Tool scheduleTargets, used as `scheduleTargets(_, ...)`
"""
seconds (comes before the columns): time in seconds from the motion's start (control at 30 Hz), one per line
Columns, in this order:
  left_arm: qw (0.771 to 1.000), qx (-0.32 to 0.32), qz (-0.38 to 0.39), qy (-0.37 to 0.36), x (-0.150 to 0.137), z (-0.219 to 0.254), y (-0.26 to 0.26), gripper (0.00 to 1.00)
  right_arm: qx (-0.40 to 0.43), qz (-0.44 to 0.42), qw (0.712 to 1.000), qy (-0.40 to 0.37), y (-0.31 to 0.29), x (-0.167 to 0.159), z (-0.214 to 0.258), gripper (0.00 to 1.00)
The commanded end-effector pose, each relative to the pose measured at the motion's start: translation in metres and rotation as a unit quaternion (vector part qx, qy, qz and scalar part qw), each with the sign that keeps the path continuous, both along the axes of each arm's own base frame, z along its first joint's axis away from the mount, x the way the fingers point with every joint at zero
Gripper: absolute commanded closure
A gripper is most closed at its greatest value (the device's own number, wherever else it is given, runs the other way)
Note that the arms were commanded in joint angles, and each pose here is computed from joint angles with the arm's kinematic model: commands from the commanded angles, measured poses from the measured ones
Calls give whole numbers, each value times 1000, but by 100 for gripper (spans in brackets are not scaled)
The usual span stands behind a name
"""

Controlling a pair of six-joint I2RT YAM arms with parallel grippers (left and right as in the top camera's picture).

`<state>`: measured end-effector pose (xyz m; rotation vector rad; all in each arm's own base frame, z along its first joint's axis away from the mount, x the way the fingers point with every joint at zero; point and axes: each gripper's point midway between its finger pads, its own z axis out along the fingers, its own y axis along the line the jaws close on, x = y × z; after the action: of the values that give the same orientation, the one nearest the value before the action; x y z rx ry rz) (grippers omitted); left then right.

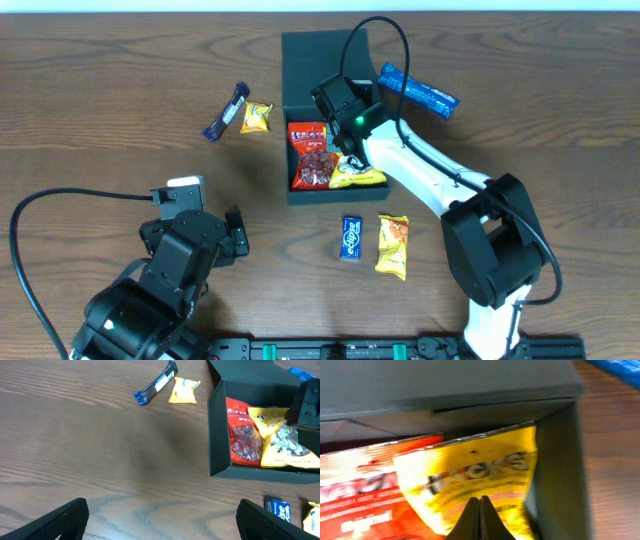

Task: Pack container
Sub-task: 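Open the right gripper and push the yellow bag flat against the red bag, then lift the right gripper out of the box toward the blue bar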

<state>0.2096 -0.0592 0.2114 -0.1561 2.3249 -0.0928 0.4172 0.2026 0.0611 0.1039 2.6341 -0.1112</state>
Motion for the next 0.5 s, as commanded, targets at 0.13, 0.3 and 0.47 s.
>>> scheduleTargets(0.13, 1000, 1, 6, 1, 0, -1, 2, 4, -72, -27, 997, -17, -30, 0, 8, 99)
scheduleTargets(0.3, 1000, 1, 6, 1, 0, -1, 2, 4, -101, -36, 994, -22, -41, 0, 11, 99)
scheduleTargets(0.47, 1000, 1, 6, 1, 0, -1, 2, 5, -118, -40, 992, -15, -48, -4, 11, 99)
